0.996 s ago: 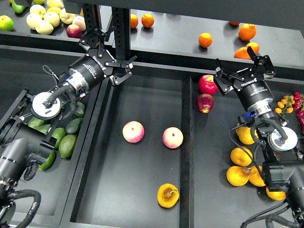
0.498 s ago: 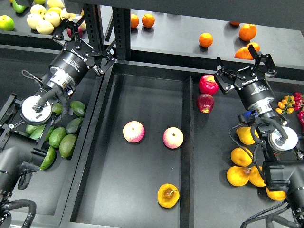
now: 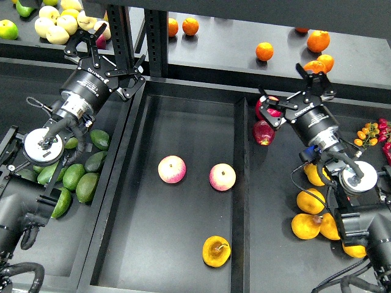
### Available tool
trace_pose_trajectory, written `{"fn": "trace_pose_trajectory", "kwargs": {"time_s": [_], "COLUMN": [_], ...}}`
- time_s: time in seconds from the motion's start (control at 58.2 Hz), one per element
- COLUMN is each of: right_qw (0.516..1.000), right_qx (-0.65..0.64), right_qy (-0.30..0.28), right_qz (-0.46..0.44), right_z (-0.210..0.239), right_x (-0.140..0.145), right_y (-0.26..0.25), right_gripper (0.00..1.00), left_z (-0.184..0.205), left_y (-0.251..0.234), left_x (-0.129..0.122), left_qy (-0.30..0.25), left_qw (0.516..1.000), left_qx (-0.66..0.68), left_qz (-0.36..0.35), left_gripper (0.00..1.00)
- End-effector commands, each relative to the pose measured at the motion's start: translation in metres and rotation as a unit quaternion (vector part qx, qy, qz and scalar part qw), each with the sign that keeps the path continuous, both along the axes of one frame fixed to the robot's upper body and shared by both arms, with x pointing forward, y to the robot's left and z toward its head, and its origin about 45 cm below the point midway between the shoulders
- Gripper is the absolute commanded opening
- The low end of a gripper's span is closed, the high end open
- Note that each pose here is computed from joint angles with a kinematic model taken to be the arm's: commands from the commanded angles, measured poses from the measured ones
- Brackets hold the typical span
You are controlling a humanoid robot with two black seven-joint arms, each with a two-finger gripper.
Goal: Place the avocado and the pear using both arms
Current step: 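Move the right gripper down toward the yellow pear in the center bin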
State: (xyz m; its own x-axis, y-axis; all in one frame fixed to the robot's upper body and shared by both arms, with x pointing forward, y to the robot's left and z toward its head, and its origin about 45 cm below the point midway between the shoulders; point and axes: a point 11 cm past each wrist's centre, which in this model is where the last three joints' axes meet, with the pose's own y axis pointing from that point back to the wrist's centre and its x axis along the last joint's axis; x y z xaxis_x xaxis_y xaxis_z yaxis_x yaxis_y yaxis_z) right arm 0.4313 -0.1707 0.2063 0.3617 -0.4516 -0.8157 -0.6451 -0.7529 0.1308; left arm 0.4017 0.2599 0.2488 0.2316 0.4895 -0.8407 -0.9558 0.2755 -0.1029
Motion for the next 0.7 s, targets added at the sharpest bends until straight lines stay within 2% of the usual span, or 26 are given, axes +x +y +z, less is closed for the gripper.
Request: {"fn": "trace_pose_trajectory", "kwargs": {"time_s": [0.0, 0.189, 0.309, 0.515, 0.687], "right_qw": [0.995, 0.96, 0.931, 0.901, 0.862], "right_qx": [-0.087, -0.197, -0.271, -0.321, -0.39], "right_qy": [-0.019, -0.066, -0.052, -0.032, -0.014], "right_qz": [0.05, 0.185, 0.238, 0.29, 0.323], "right_z": [0.003, 0.005, -0.012, -0.033, -0.054], "right_x": [-0.004, -0.025, -0.036, -0.057, -0.071], "right_y": [-0.009, -0.008, -0.012, -0.015, -0.041], "right_gripper": [0.99, 0.99, 0.99, 0.99, 0.99], "left_z": [0.0, -0.005, -0.005, -0.005, -0.007], "left_y": [0.0, 0.001, 0.002, 0.003, 0.002], "left_x": [0.0, -0.003, -0.003, -0.003, -0.004], "left_qy": [-0.001, 0.006, 0.006, 0.006, 0.008], "left_qw": [1.0, 1.0, 1.0, 1.0, 1.0], "left_qx": [0.0, 0.0, -0.004, -0.007, -0.006], "left_qz": [-0.001, -0.001, 0.002, 0.003, 0.002], "left_gripper": [0.99, 0.99, 0.99, 0.99, 0.99]}}
